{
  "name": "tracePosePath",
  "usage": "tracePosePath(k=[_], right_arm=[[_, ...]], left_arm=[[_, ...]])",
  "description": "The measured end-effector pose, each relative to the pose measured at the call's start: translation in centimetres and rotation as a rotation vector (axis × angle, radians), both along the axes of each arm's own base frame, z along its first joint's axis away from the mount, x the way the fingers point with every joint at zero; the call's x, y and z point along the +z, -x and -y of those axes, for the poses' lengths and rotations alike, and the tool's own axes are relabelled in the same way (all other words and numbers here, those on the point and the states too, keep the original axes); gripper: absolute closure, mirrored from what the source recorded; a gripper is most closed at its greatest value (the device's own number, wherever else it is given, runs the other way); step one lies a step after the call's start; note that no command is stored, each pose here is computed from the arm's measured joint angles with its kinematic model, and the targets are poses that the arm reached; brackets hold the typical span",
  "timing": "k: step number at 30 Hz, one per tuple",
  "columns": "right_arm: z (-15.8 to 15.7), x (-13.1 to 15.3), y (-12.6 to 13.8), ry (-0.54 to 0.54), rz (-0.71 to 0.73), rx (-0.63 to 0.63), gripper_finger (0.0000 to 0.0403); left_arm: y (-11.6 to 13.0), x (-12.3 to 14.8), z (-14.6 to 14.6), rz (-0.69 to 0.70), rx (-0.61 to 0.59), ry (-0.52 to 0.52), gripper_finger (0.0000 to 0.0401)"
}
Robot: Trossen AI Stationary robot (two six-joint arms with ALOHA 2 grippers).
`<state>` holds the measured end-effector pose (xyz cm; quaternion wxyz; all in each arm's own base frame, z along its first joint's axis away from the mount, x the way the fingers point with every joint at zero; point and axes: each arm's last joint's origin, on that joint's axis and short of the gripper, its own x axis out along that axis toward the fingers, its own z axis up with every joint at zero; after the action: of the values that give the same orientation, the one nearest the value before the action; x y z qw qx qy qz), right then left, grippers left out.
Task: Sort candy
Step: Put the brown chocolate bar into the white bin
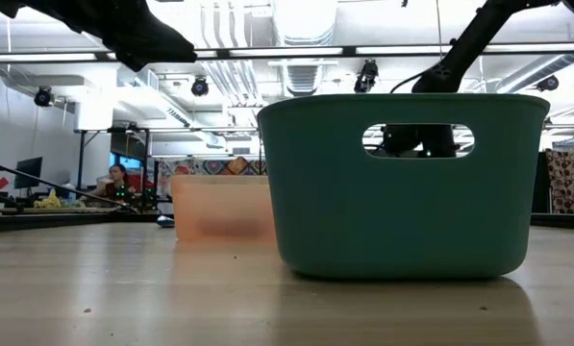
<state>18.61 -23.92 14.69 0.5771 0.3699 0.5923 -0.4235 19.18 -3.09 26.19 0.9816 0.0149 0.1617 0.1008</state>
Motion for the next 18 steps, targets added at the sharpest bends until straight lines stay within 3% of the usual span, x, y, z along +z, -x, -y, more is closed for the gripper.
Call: tracePosePath(k=[12,18], right_arm=[[0.08,0.15,-0.07,0.014,0.013,-0.004,0.0337],[0.05,0.53,-0.06,0.027,0.023,-0.004,0.0367]], left_arm=[[0.0,0.0,0.0,0.0,0.001,0.0,0.0304],[0.0,0.0,0.0,0.0,0.001,0.0,0.0304]])
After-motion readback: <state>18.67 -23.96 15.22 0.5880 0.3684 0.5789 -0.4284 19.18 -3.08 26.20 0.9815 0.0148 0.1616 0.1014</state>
